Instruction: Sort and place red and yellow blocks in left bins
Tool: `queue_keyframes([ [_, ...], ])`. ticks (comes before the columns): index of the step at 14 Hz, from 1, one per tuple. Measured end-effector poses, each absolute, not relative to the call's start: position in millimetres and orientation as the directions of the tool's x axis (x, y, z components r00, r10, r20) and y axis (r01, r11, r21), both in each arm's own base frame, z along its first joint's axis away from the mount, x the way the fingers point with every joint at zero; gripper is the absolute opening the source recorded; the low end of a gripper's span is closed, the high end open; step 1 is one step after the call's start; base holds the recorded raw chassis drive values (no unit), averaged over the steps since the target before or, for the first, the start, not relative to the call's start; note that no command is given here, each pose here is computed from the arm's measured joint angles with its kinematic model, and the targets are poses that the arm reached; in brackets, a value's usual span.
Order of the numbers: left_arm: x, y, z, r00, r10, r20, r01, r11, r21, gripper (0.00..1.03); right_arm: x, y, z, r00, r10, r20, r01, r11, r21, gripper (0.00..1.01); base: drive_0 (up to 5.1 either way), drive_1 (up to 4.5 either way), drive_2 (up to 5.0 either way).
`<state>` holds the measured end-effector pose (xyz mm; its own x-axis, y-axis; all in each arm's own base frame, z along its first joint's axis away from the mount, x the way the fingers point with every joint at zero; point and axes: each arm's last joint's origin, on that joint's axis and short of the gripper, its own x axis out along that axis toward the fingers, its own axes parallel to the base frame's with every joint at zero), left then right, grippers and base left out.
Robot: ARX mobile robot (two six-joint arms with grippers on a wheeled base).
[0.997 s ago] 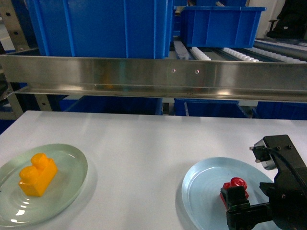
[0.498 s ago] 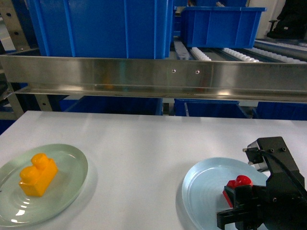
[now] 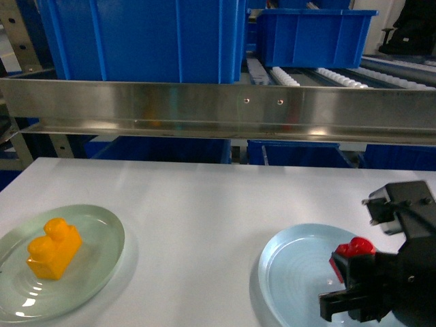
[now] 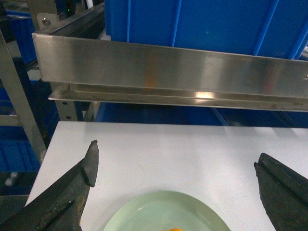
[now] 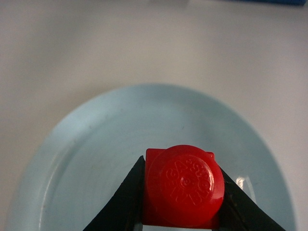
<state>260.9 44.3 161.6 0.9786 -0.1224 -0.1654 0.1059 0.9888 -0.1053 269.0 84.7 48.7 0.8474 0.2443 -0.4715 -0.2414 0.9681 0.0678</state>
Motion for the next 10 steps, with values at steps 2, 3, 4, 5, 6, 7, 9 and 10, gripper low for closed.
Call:
queue_keyframes([
  [2, 261, 44, 162, 0.979, -0.122, -0.165, 0.106, 0.989, -0.105, 0.98, 263, 81, 70, 0.876, 0.248, -0.413, -0.253, 0.966, 0.043, 0.28, 0.0, 0.00, 0.0],
  [3, 261, 44, 162, 0.979, -0.122, -0.165, 0.106, 0.989, -0.105, 0.98, 257, 77, 86, 0.893, 0.254, -0.372, -0.261, 0.965, 0.033, 0.28, 0.0, 0.00, 0.0],
  [4, 261, 44, 162, 0.979, -0.123, -0.165, 0.106, 0.989, -0.105, 0.98, 249, 69, 99, 0.905, 0.253, -0.341, -0.258, 0.966, 0.031, 0.28, 0.0, 0.00, 0.0],
  [5, 261, 44, 162, 0.979, -0.122, -0.165, 0.105, 0.989, -0.105, 0.98, 238, 61, 112, 0.918, 0.242, -0.314, -0.246, 0.969, 0.025, 0.28, 0.0, 0.00, 0.0],
  [6, 261, 44, 162, 0.979, -0.122, -0.165, 0.106, 0.989, -0.105, 0.98, 225, 53, 124, 0.927, 0.237, -0.291, -0.239, 0.971, 0.028, 0.28, 0.0, 0.00, 0.0],
  [7, 261, 44, 162, 0.979, -0.122, -0.165, 0.106, 0.989, -0.105, 0.98, 212, 45, 134, 0.935, 0.229, -0.270, -0.232, 0.972, 0.021, 0.28, 0.0, 0.00, 0.0],
  [9, 261, 44, 162, 0.979, -0.122, -0.165, 0.106, 0.989, -0.105, 0.98, 179, 33, 155, 0.944, 0.238, -0.227, -0.239, 0.971, 0.023, 0.28, 0.0, 0.00, 0.0],
  [10, 261, 44, 161, 0.978, -0.120, -0.172, 0.103, 0.989, -0.107, 0.98, 165, 29, 164, 0.949, 0.240, -0.203, -0.241, 0.970, 0.020, 0.28, 0.0, 0.00, 0.0],
])
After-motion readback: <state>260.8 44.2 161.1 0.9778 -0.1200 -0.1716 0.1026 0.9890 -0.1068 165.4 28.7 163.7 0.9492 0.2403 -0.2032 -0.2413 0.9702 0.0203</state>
